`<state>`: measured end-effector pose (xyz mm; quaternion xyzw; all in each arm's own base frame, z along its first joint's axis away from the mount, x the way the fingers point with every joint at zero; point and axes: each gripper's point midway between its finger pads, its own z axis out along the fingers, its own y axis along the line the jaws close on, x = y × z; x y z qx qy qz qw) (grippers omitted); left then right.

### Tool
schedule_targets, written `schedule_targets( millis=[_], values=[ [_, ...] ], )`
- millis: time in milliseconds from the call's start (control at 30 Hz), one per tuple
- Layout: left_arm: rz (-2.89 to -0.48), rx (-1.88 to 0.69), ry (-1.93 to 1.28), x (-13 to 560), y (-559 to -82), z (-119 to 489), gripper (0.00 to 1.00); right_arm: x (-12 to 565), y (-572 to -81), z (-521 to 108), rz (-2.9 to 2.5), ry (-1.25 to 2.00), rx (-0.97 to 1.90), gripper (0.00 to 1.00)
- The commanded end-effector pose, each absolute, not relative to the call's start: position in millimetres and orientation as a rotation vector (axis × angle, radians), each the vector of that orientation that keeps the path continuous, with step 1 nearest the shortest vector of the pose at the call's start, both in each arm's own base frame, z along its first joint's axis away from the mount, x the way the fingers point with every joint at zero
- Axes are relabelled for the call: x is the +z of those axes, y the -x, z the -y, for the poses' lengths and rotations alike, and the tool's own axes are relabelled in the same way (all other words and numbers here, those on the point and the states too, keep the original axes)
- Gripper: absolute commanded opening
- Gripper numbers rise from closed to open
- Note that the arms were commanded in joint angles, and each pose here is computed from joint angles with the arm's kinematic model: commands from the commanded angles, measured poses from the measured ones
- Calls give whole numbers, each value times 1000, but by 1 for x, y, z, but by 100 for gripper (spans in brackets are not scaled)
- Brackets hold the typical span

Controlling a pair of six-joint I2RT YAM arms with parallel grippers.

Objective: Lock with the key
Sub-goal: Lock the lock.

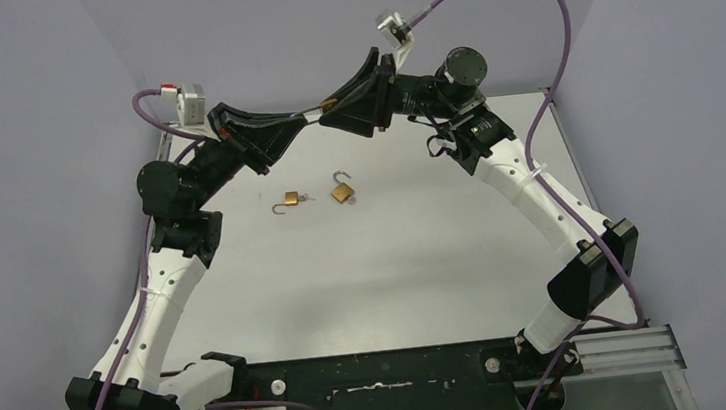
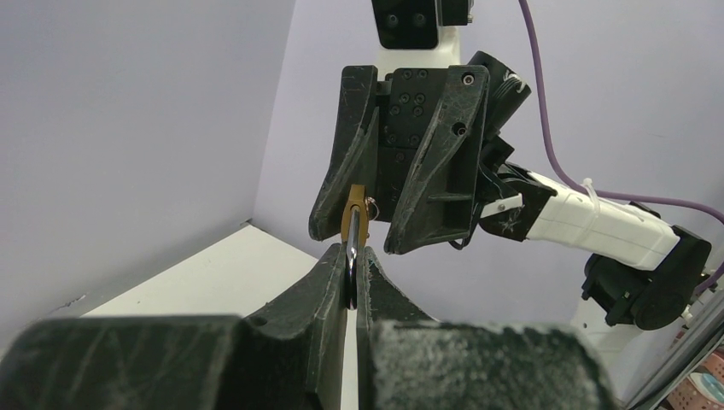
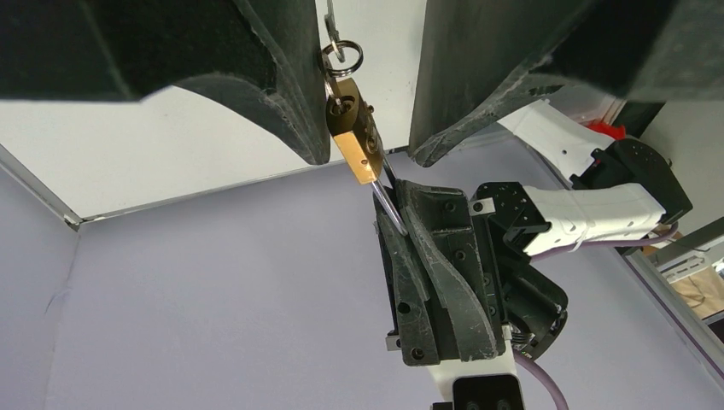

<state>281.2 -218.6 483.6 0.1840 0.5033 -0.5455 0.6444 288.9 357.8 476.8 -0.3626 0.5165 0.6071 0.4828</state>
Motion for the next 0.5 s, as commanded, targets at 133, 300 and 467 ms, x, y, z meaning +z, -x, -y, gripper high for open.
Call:
schedule_targets(
  millis=[133, 300, 467],
  values=[
    [-1079, -1207, -440, 501, -271, 213, 0, 521, -272, -341, -1112, 894, 1448, 39],
    [-1079, -1207, -442, 502, -272, 214, 0, 522, -273, -338, -1111, 891, 1446, 30],
    [-1078, -1207, -438, 502, -274, 214, 0, 520, -273, -338, -1121, 895, 1458, 0]
  ],
)
